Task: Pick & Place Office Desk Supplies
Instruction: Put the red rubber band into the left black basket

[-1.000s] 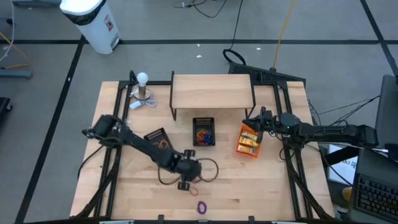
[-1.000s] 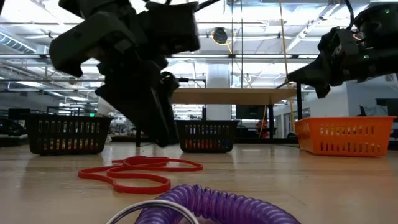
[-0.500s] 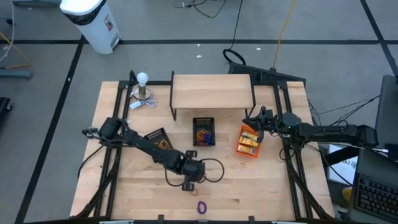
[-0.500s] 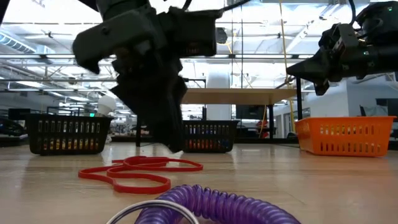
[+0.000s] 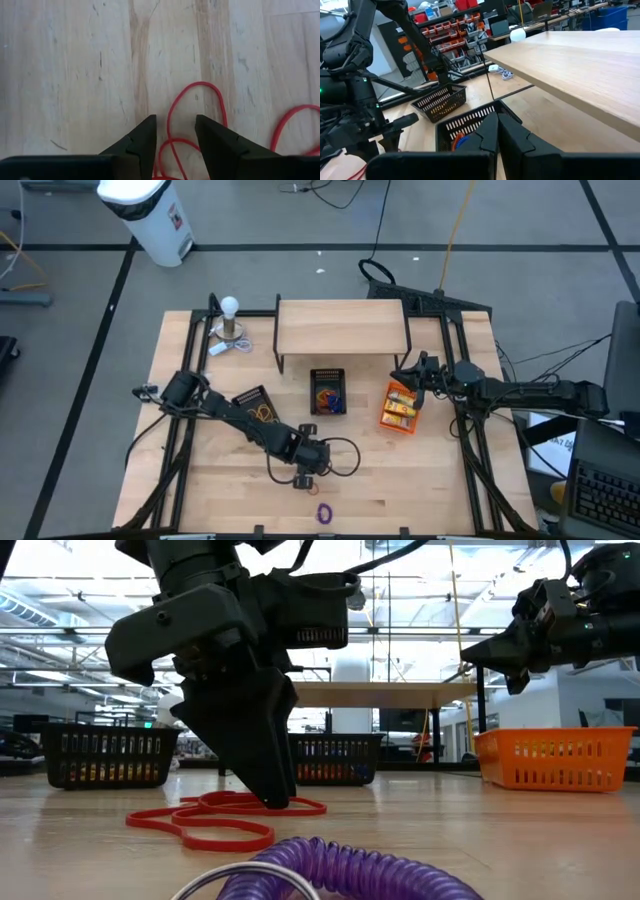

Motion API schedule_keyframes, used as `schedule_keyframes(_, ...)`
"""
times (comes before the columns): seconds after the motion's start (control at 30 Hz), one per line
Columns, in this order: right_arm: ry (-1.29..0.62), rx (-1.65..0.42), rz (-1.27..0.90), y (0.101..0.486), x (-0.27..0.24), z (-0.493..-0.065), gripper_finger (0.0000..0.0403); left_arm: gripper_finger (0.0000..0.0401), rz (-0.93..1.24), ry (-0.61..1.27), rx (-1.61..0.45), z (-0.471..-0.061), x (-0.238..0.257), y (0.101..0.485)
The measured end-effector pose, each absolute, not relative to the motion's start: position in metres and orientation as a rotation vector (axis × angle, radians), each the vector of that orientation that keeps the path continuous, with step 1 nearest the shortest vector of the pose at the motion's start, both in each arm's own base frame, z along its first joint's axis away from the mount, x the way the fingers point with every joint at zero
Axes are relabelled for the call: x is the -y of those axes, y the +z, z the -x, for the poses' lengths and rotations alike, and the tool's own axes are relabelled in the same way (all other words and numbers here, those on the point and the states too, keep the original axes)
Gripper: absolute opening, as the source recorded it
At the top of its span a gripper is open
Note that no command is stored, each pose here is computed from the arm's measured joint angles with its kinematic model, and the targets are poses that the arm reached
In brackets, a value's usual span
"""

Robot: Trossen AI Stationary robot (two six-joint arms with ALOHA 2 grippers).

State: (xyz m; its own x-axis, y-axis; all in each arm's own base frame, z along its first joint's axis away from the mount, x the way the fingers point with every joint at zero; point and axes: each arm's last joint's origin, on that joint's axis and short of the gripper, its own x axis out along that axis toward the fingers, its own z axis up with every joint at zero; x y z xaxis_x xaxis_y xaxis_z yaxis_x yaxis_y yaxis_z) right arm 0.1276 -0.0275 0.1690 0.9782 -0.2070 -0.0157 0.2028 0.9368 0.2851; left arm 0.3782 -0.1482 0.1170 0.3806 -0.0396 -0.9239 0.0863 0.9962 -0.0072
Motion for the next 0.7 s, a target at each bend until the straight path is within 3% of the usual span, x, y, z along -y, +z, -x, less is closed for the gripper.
schedule_keyframes(0.1,-0.21,0.022,-0.31,0.169,0.028,-0.128,0.0004,0.0112,-0.046,-0.085,-1.181,-0.378,0.147,0.117)
schedule_keyframes(0.27,-0.211,0.024,-0.303,0.17,0.028,-0.128,0.0004,0.0016,-0.032,-0.112,-1.188,-0.38,0.143,0.117)
schedule_keyframes(0.53,-0.211,0.02,-0.303,0.169,0.028,-0.128,0.0004,0.0005,-0.164,-0.158,-1.083,-0.374,0.156,0.144)
schedule_keyframes(0.7,-0.212,0.014,-0.295,0.169,0.028,-0.128,0.0004,0.0002,-0.235,-0.184,-0.854,-0.357,0.162,0.216)
